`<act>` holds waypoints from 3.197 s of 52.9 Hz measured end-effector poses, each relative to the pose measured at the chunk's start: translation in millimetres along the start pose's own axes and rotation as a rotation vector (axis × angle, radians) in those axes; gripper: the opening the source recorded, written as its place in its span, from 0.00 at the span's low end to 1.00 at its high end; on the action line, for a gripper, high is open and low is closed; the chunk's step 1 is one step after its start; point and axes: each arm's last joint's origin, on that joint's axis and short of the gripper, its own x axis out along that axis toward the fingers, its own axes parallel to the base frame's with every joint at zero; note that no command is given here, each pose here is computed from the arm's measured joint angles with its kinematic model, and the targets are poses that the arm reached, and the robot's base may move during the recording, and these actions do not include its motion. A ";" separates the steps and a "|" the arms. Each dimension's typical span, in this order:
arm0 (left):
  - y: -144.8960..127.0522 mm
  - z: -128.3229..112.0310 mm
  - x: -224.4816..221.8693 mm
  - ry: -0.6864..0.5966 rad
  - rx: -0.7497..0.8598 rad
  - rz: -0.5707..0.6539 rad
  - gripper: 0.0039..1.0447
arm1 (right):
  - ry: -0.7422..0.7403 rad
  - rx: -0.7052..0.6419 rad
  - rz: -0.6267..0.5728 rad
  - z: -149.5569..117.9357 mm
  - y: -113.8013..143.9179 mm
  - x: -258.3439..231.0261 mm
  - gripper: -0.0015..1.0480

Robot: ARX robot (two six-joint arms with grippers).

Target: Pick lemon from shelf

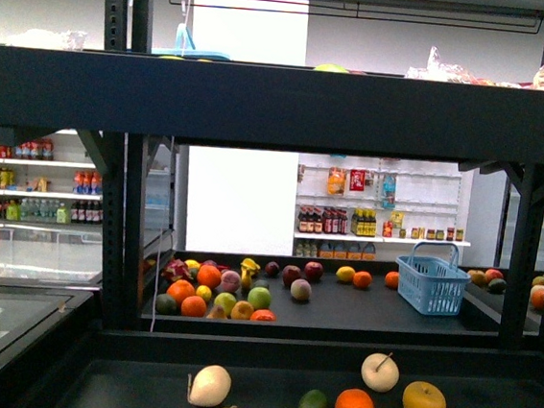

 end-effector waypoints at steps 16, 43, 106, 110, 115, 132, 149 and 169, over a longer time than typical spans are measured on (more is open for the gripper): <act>-41.7 -35.7 -50.1 0.054 0.316 -0.178 0.15 | 0.000 0.000 0.000 0.0 0.0 0.0 0.93; -39.0 -145.8 -70.2 0.471 0.839 -0.445 0.15 | 0.000 0.000 0.000 0.0 0.0 0.0 0.93; -50.0 -250.0 -54.5 0.674 1.228 -0.606 0.15 | 0.438 0.118 0.005 45.5 -6.5 144.1 0.93; -50.0 -250.0 -54.5 0.675 1.227 -0.606 0.15 | 0.524 0.098 0.016 35.3 -10.1 184.4 0.93; -50.0 -250.0 -54.4 0.674 1.230 -0.607 0.15 | 0.615 0.076 0.032 19.3 -13.2 226.9 0.93; -50.0 -250.0 -54.4 0.674 1.229 -0.607 0.15 | 0.756 0.060 0.105 -27.8 -1.7 332.3 0.93; -50.0 -250.0 -54.4 0.674 1.230 -0.607 0.15 | 0.890 0.026 0.142 -103.4 31.8 367.9 0.93; -50.0 -250.0 -54.5 0.674 1.229 -0.607 0.15 | 0.996 -0.025 0.139 -167.2 56.1 376.5 0.93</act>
